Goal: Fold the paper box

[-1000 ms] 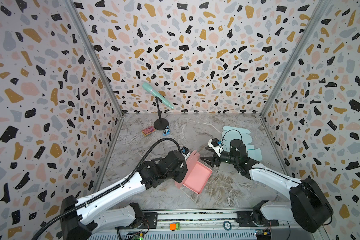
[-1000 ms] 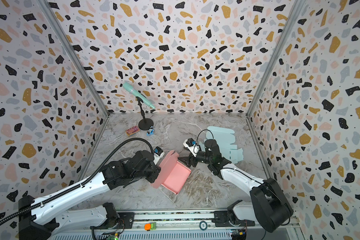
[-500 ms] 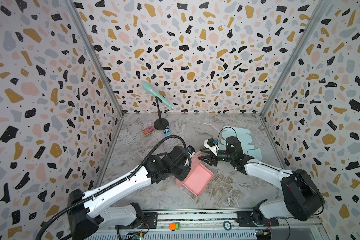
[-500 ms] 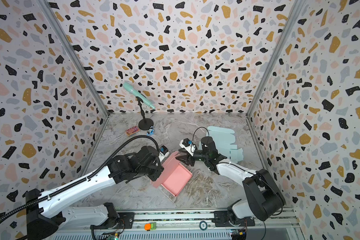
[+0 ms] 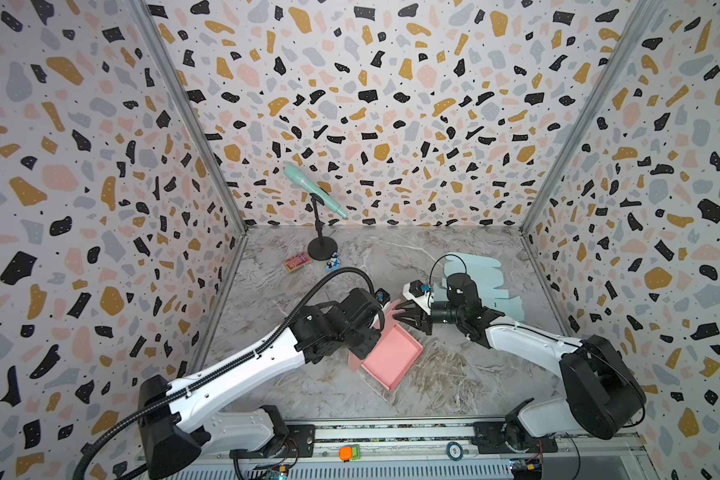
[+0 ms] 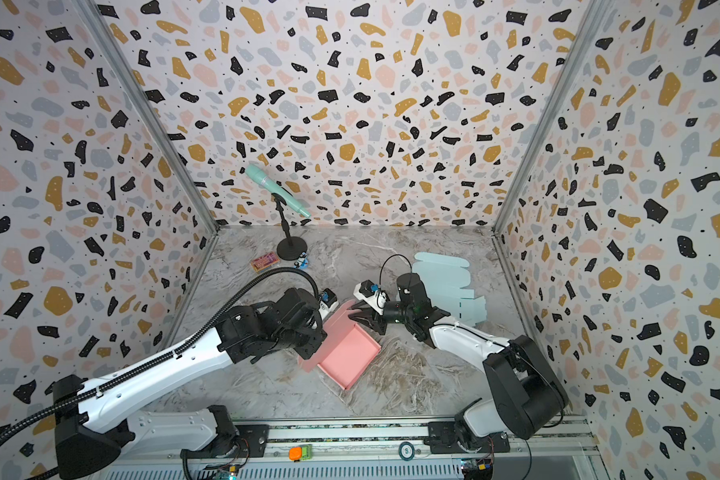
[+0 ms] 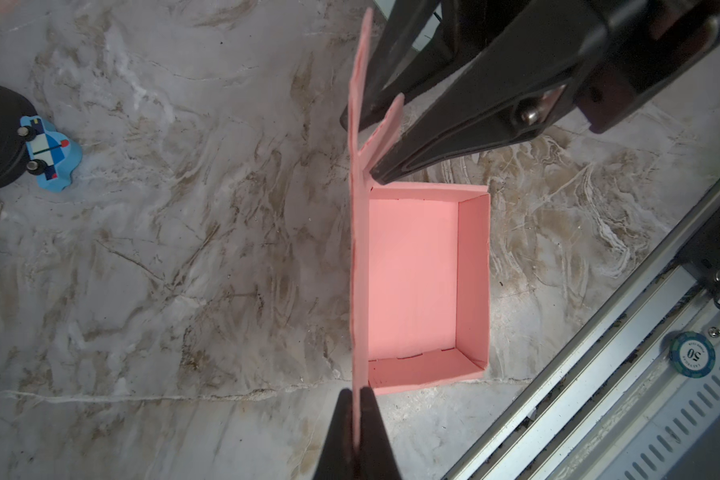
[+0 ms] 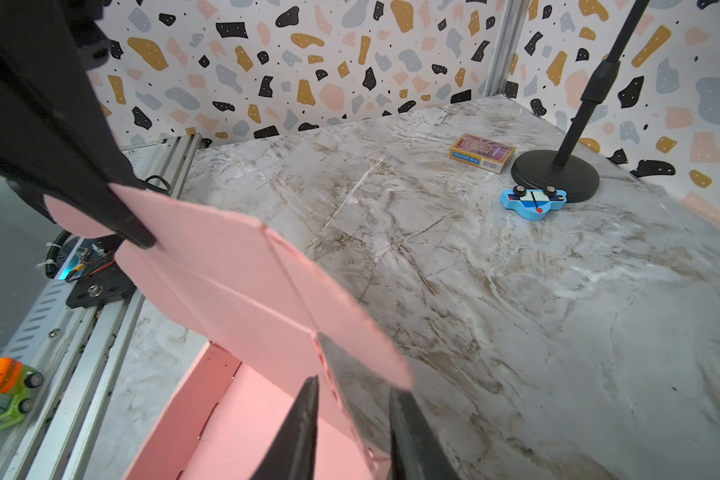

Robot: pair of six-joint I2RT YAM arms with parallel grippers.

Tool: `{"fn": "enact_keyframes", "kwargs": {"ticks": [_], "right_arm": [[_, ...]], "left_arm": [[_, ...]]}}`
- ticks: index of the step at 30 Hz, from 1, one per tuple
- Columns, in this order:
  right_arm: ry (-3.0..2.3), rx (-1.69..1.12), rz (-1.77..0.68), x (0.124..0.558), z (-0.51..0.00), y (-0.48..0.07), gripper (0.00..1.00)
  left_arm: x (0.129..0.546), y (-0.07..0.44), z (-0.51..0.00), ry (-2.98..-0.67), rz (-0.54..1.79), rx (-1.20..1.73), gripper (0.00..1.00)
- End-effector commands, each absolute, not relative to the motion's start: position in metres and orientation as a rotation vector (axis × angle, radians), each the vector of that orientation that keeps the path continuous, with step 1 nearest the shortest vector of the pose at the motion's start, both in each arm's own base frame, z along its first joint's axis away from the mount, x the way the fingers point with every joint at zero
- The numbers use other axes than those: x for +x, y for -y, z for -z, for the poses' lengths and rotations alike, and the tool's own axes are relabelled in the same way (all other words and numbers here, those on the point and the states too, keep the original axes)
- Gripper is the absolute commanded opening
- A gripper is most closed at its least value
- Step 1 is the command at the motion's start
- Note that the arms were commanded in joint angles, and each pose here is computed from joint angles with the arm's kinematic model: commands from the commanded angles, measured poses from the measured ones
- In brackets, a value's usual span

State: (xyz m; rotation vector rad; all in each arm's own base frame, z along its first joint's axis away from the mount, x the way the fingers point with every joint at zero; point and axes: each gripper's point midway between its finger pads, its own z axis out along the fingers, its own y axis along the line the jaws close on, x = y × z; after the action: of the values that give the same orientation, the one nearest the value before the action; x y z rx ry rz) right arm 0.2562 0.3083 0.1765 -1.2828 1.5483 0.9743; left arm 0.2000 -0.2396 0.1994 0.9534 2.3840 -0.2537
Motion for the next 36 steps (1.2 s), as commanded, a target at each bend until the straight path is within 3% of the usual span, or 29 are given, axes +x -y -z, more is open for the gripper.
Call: {"fn": "enact_keyframes", "kwargs": {"ticks": [1,11,22,26,29,36], "right_arm": [[-1.507,-1.315,-0.983,0.253,-0.188,-0.313,0.23],[-1.527,-1.317,-0.948,0.255,-0.18,-0.313,0.09],[-1.59,-1.296,-0.92,0.263,-0.167,-0.311,0.02],[-1.62,-1.276,-0.899,0.267,-0.163,-0.309,0.0],[-1.641,-1.253,-0.882,0.271,-0.161,-0.306,0.0],[-1.681,-1.204,-0.857,0.276,-0.159,-0.301,0.0]], "left_arm": [[0.209,0.235,-0.21,-2.36,0.207,0.933,0.0],[0.22,0.223,-0.206,-2.369,0.12,0.881,0.02],[0.237,0.216,-0.188,-2.383,0.207,0.635,0.64],[0.241,0.203,-0.189,-2.352,0.314,0.473,0.79],[0.239,0.202,-0.188,-2.311,0.41,0.408,0.86],[0.235,0.19,-0.182,-2.246,0.43,0.34,0.88]]}}
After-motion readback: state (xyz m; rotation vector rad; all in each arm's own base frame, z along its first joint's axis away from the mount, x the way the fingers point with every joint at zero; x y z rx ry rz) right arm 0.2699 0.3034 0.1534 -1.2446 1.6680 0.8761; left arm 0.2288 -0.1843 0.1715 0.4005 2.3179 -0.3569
